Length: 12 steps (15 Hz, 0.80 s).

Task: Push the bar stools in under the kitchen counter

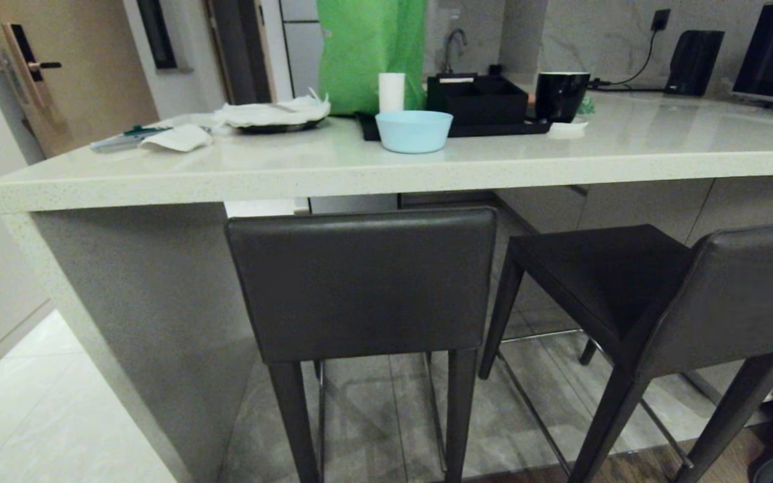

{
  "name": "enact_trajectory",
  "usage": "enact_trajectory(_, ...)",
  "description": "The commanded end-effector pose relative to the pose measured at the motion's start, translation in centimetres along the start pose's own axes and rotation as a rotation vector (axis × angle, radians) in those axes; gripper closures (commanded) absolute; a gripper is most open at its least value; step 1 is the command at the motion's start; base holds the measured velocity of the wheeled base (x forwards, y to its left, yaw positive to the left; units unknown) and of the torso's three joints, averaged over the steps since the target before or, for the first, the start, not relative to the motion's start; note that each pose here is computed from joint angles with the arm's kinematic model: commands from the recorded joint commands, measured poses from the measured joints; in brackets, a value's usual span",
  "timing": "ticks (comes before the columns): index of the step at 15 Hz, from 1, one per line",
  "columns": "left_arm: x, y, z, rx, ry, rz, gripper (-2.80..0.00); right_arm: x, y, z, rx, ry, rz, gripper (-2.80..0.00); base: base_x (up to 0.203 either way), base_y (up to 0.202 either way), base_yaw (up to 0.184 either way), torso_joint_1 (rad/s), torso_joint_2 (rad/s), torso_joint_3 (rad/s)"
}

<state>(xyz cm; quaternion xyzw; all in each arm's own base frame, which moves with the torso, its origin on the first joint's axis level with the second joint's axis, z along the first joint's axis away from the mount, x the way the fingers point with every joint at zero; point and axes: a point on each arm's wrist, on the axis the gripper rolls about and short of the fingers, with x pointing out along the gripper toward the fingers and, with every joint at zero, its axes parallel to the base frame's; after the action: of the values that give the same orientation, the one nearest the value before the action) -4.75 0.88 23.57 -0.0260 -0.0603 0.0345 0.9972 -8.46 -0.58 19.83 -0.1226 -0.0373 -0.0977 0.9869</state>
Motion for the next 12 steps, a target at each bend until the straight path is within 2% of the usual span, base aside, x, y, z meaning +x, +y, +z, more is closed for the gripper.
enact_trajectory(1, -0.8, -0.6, 0.3, 0.028, -0.045, 0.089, 0.0, -1.0, 0.4, -2.0, 0.0, -0.023, -0.004, 0.0, 0.0, 0.0, 0.0, 0.0, 0.0, 0.0)
enact_trajectory(2, -1.5, -0.8, -0.2, 0.039, -0.067, 0.043, 0.0, -0.8, 0.7, -2.9, -0.002, -0.013, 0.01, 0.0, 0.0, 0.0, 0.0, 0.0, 0.0, 0.0)
enact_trajectory(3, -2.7, -0.8, -1.3, 0.042, -0.093, -0.041, 0.0, -0.5, 0.9, -3.2, 0.018, -0.009, 0.02, 0.0, 0.0, 0.0, 0.0, 0.0, 0.0, 0.0)
enact_trajectory(5, -3.7, -0.6, -5.3, 0.049, -0.055, -0.141, 0.0, 0.0, 1.2, -4.1, 0.06, 0.028, 0.034, 0.0, 0.0, 0.0, 0.0, 0.0, 0.0, 0.0)
enact_trajectory(6, -3.2, -0.6, -7.8, 0.052, 0.012, -0.164, 0.0, 0.5, 1.5, -4.8, 0.084, 0.05, 0.054, 0.0, 0.0, 0.0, 0.0, 0.0, 0.0, 0.0)
enact_trajectory(8, -1.6, -0.5, -11.7, 0.047, 0.14, -0.189, 0.0, 1.4, 2.4, -6.1, 0.147, 0.054, 0.201, 0.0, 0.0, 0.0, 0.0, 0.0, 0.0, 0.0)
enact_trajectory(9, -0.9, -0.5, -13.6, 0.047, 0.179, -0.192, 0.0, 2.1, 3.0, -7.3, 0.145, 0.074, 0.249, 0.0, 0.0, 0.0, 0.0, 0.0, 0.0, 0.0)
enact_trajectory(10, -0.2, -0.5, -14.9, 0.049, 0.174, -0.193, 0.0, 2.9, 3.5, -8.7, 0.121, 0.094, 0.272, 0.0, 0.0, 0.0, 0.0, 0.0, 0.0, 0.0)
enact_trajectory(11, 0.2, -0.5, -15.3, 0.047, 0.119, -0.193, 0.0, 3.7, 4.1, -10.3, 0.096, 0.104, 0.282, 0.0, 0.0, 0.0, 0.0, 0.0, 0.0, 0.0)
enact_trajectory(12, 0.3, -0.5, -15.3, 0.04, 0.102, -0.19, 0.0, 4.4, 4.7, -11.8, 0.092, 0.099, 0.281, 0.0, 0.0, 0.0, 0.0, 0.0, 0.0, 0.0)
